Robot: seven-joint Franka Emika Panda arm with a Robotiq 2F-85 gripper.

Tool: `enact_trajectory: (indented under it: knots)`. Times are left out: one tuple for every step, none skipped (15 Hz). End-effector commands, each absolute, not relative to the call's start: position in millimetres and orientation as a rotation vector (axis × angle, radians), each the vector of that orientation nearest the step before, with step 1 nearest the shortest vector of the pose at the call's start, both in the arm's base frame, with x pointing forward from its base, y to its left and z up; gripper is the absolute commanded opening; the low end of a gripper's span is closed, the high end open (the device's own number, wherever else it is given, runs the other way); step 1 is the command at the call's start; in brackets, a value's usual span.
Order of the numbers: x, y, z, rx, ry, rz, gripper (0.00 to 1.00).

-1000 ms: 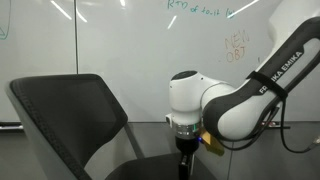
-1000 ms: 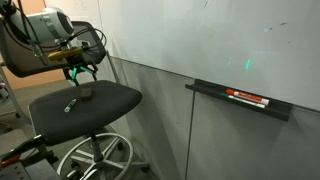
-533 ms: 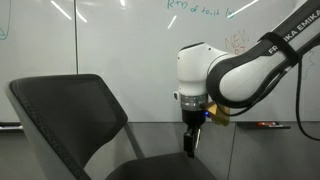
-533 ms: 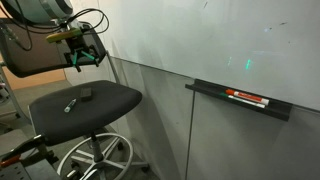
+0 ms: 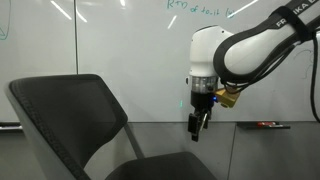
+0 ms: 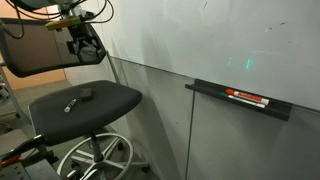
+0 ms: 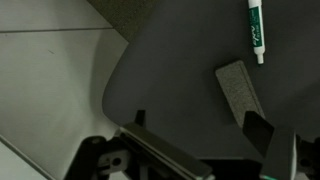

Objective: Use the eraser from the seat to wipe the whiteboard.

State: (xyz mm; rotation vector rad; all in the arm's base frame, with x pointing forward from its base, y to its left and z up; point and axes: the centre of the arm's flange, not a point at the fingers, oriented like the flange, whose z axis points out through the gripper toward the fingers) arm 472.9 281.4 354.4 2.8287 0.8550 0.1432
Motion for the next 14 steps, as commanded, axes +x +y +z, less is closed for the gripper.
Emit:
enact_trajectory:
  knots:
    - [457.4, 270.2, 383.0, 2.941, 0.715, 0.068, 1.0]
    - [455.1, 269.2, 385.8, 2.961, 0.683, 0.046, 1.0]
    - [466.4, 274.5, 367.7, 2.92, 0.746, 0.066, 1.0]
    - [464.3, 273.4, 371.9, 2.935, 0.728, 0.051, 1.0]
    - [462.9, 272.7, 374.7, 2.939, 0.719, 0.048, 1.0]
    - [462.0, 272.4, 375.9, 2.943, 0.715, 0.047, 1.0]
    - [461.6, 272.2, 376.0, 2.944, 0.714, 0.045, 1.0]
    - [461.4, 272.1, 375.6, 2.944, 0.713, 0.043, 1.0]
    - [461.3, 272.0, 375.2, 2.944, 0.712, 0.042, 1.0]
    - [461.2, 272.0, 375.1, 2.944, 0.711, 0.041, 1.0]
    - [461.1, 271.9, 375.0, 2.944, 0.711, 0.041, 1.0]
    - [461.1, 271.8, 375.0, 2.944, 0.71, 0.041, 1.0]
    - [461.1, 271.8, 374.9, 2.944, 0.709, 0.04, 1.0]
    - [461.1, 271.8, 374.9, 2.944, 0.709, 0.04, 1.0]
